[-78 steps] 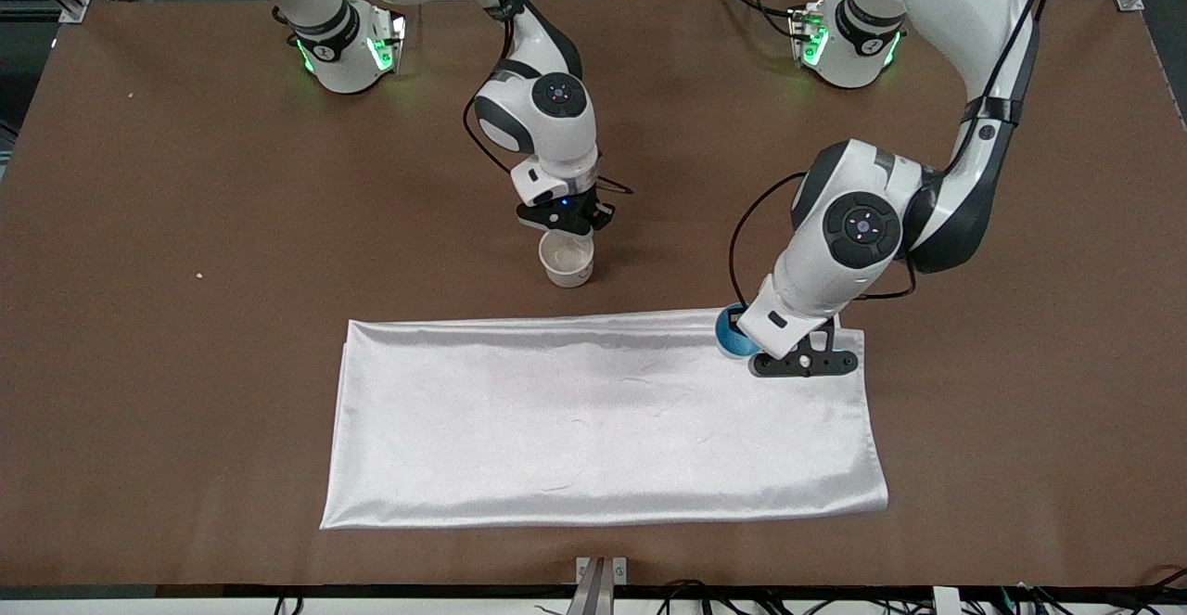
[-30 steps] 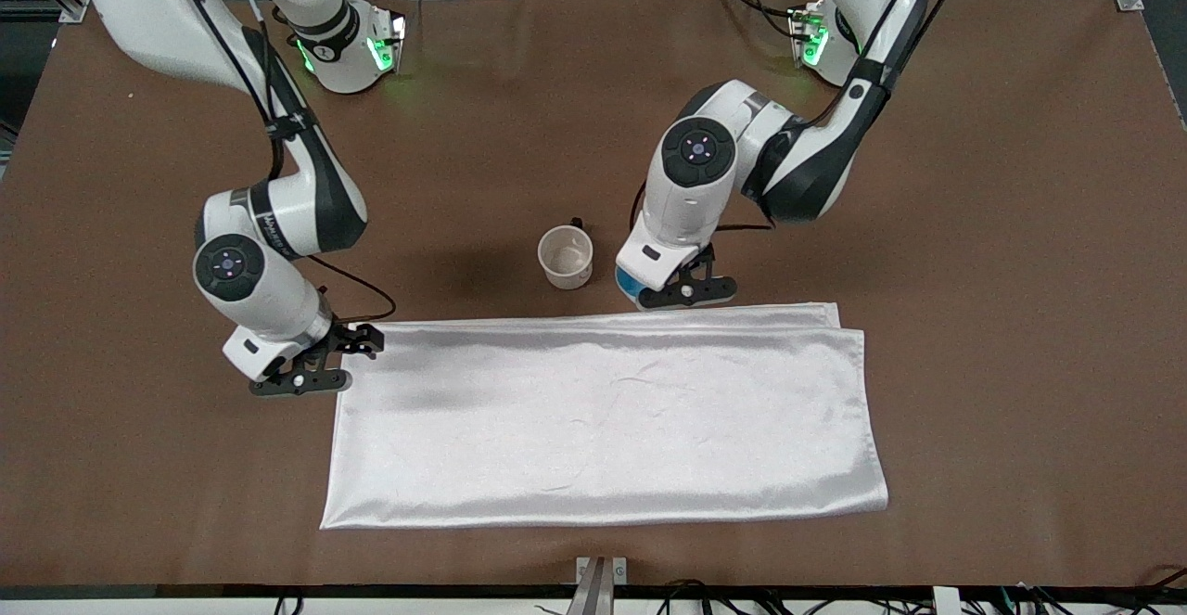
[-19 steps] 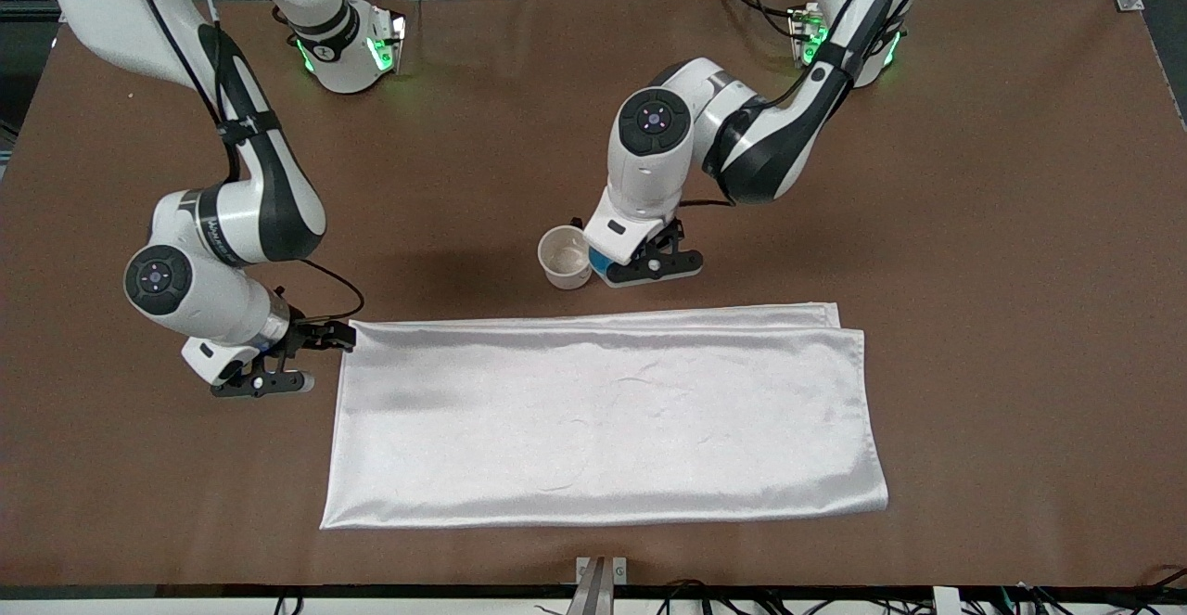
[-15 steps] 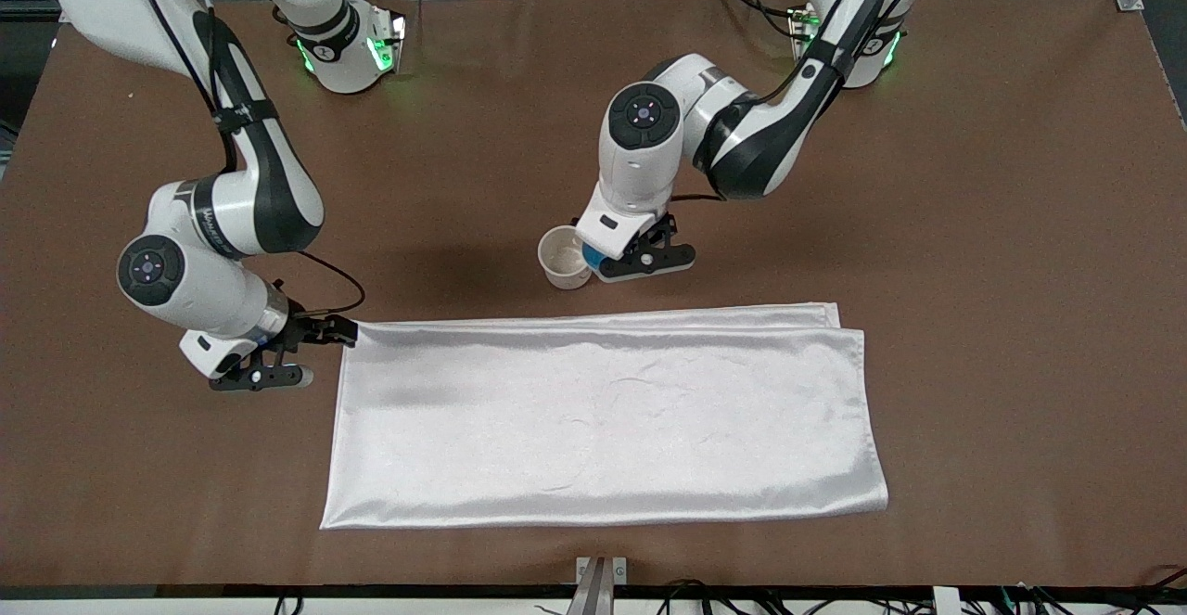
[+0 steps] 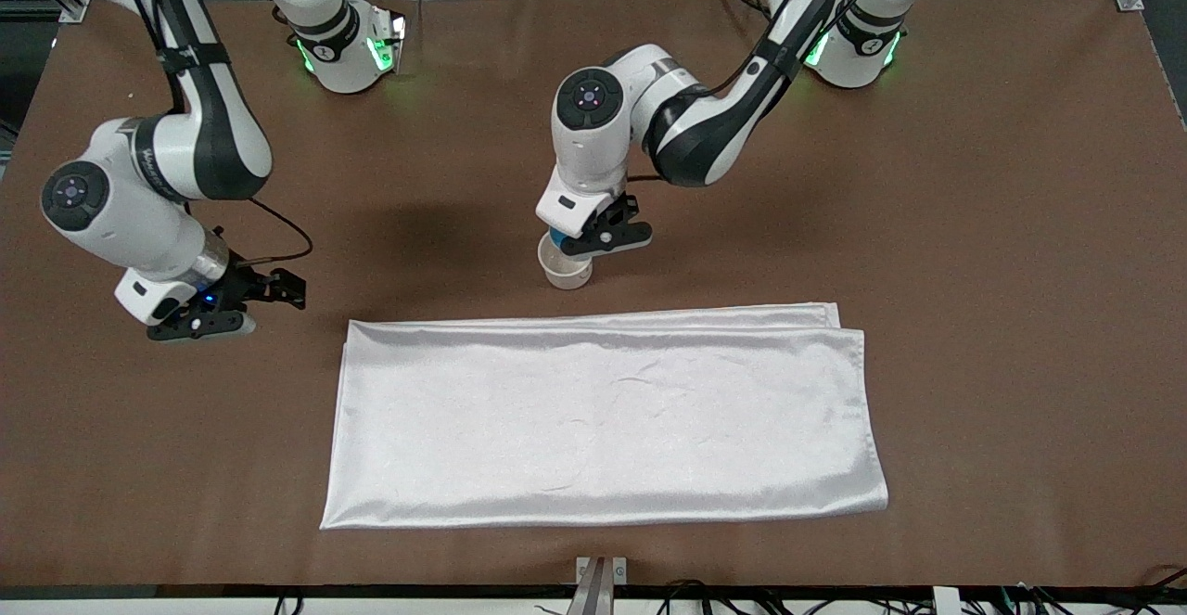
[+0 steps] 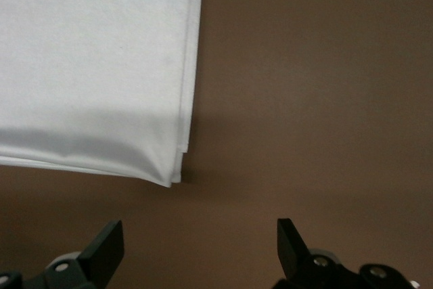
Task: Place blue cup into white mug on table
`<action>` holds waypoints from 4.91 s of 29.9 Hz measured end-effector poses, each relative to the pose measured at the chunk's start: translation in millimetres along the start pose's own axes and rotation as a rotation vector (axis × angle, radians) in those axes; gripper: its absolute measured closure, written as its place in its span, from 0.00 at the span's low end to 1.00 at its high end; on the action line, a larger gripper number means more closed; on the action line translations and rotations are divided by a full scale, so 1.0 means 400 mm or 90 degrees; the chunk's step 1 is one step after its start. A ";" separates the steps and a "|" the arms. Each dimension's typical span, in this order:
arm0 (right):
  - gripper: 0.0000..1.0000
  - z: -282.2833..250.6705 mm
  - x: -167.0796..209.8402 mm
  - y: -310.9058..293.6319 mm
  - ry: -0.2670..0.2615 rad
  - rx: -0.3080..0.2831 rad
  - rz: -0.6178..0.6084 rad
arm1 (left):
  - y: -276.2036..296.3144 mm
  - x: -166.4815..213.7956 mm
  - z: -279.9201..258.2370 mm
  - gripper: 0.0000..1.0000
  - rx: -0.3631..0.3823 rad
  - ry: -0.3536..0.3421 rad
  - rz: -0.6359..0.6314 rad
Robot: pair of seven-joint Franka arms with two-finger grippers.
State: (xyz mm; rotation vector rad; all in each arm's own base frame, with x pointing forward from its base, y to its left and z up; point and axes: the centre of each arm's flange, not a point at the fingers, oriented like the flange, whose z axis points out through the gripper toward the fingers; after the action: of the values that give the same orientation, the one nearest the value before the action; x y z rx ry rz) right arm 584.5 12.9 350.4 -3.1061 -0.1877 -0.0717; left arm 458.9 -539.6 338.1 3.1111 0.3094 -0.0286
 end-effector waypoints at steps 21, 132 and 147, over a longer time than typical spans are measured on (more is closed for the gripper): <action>0.00 -0.128 -0.123 -0.018 -0.012 -0.002 0.028 | 0.042 -0.024 0.130 0.96 -0.010 -0.001 -0.007; 0.00 -0.638 -0.035 -0.016 -0.029 -0.015 0.144 | -1.062 0.521 -0.690 0.00 0.016 0.053 0.099; 0.00 -0.632 -0.033 -0.015 -0.032 -0.015 0.145 | -1.093 0.478 -0.681 0.00 0.020 0.047 0.088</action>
State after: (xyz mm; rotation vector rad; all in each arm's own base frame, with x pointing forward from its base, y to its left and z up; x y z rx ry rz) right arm 559.5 9.3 602.6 -3.1290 0.1662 0.0090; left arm 564.5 -68.6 600.8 3.1621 0.0947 0.0845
